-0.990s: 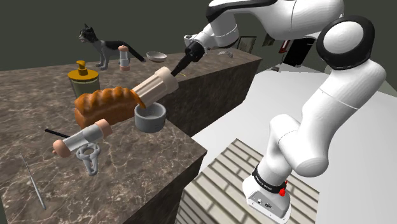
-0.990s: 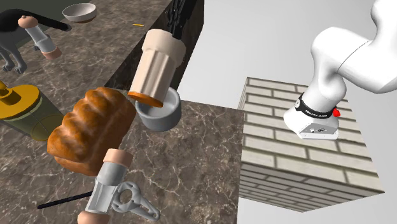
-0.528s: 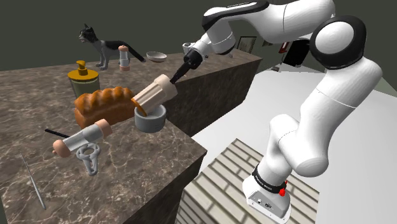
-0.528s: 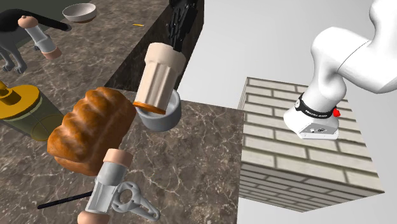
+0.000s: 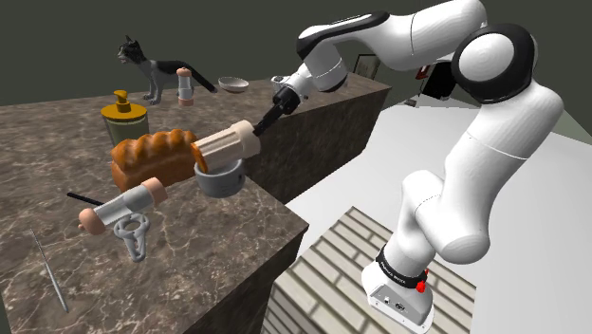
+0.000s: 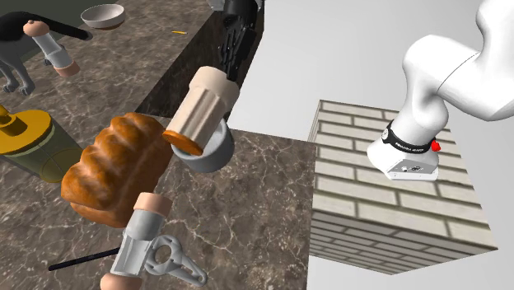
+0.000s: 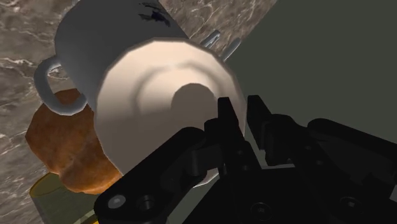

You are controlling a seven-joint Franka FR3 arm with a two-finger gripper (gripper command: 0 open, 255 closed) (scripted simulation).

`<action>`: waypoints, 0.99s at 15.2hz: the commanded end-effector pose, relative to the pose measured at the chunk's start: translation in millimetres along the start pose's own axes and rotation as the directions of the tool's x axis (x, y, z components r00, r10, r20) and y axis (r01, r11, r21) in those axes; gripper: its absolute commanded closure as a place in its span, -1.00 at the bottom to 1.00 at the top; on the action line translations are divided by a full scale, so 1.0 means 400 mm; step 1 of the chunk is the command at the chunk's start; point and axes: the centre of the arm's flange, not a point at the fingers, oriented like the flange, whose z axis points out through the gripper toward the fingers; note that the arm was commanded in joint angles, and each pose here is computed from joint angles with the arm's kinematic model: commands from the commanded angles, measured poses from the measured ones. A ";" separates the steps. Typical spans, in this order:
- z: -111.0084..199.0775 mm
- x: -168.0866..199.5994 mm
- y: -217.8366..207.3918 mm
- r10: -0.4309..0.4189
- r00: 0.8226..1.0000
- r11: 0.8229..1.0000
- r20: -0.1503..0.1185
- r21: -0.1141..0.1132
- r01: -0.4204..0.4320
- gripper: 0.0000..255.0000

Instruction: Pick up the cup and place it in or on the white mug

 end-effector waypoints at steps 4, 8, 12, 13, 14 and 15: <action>0.048 -0.041 0.049 0.003 1.000 1.000 0.005 0.000 -0.003 1.00; 0.048 -0.041 0.049 0.003 1.000 1.000 0.005 0.000 -0.003 1.00; 0.048 -0.041 0.049 0.003 1.000 1.000 0.005 0.000 -0.003 1.00; 0.045 -0.042 0.046 0.003 1.000 1.000 0.005 0.000 -0.003 -1.00; 0.049 -0.043 0.045 0.003 1.000 1.000 0.005 0.000 -0.003 -1.00; 0.049 -0.044 0.044 0.003 1.000 1.000 0.005 0.000 -0.003 -1.00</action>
